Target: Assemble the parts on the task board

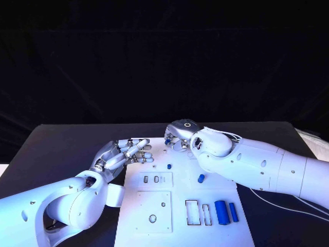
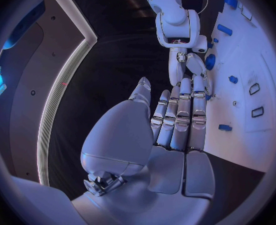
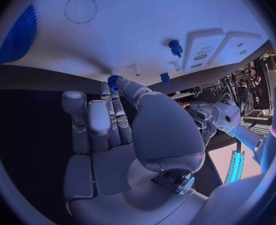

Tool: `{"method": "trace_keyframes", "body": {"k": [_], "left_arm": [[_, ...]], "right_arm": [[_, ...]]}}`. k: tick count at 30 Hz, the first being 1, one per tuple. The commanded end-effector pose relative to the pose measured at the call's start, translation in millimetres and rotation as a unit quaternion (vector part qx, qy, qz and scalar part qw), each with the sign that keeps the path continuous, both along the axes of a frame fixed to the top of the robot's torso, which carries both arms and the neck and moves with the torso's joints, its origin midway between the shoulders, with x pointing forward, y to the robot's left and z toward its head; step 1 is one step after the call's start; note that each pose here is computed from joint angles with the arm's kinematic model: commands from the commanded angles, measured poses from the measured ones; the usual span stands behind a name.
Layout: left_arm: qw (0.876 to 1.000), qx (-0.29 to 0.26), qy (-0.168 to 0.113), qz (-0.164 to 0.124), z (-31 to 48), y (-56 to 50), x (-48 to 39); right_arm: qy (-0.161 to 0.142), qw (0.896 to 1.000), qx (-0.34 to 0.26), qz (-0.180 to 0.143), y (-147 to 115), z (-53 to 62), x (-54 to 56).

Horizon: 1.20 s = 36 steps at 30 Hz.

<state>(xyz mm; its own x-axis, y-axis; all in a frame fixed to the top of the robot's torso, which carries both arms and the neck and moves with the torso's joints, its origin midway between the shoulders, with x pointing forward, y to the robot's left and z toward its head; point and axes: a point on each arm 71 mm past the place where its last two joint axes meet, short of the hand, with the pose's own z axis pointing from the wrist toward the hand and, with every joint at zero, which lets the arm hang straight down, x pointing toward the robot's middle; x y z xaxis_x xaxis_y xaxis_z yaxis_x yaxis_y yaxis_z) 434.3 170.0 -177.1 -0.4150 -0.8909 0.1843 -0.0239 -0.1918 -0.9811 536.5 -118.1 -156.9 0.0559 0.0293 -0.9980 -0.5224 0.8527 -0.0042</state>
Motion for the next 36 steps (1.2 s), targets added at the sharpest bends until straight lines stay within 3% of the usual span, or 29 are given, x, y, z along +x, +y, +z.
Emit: {"method": "trace_keyframes", "body": {"k": [1, 20, 28, 32, 36], "left_arm": [[1.000, -0.005, -0.002, -0.008, 1.5, -1.6, -0.5], [1.000, -0.004, -0.001, -0.007, 1.3, -0.5, -0.3], [1.000, -0.001, -0.002, -0.001, 0.3, 4.3, 2.5], [1.000, 0.000, -0.002, 0.002, 0.0, 7.0, 3.8], [1.000, 0.000, -0.003, 0.003, -0.5, 7.8, 4.8]], "right_arm": [[-0.001, 1.000, -0.001, 0.002, 0, -0.2, -0.2], [-0.003, 1.000, 0.012, -0.001, -2, 0.7, 0.7], [-0.008, 0.999, 0.034, -0.001, -18, 8.2, -9.9], [0.000, 0.999, 0.050, -0.019, -39, 16.5, -16.7], [0.048, 0.993, 0.079, -0.073, -77, 22.5, -20.6]]}}
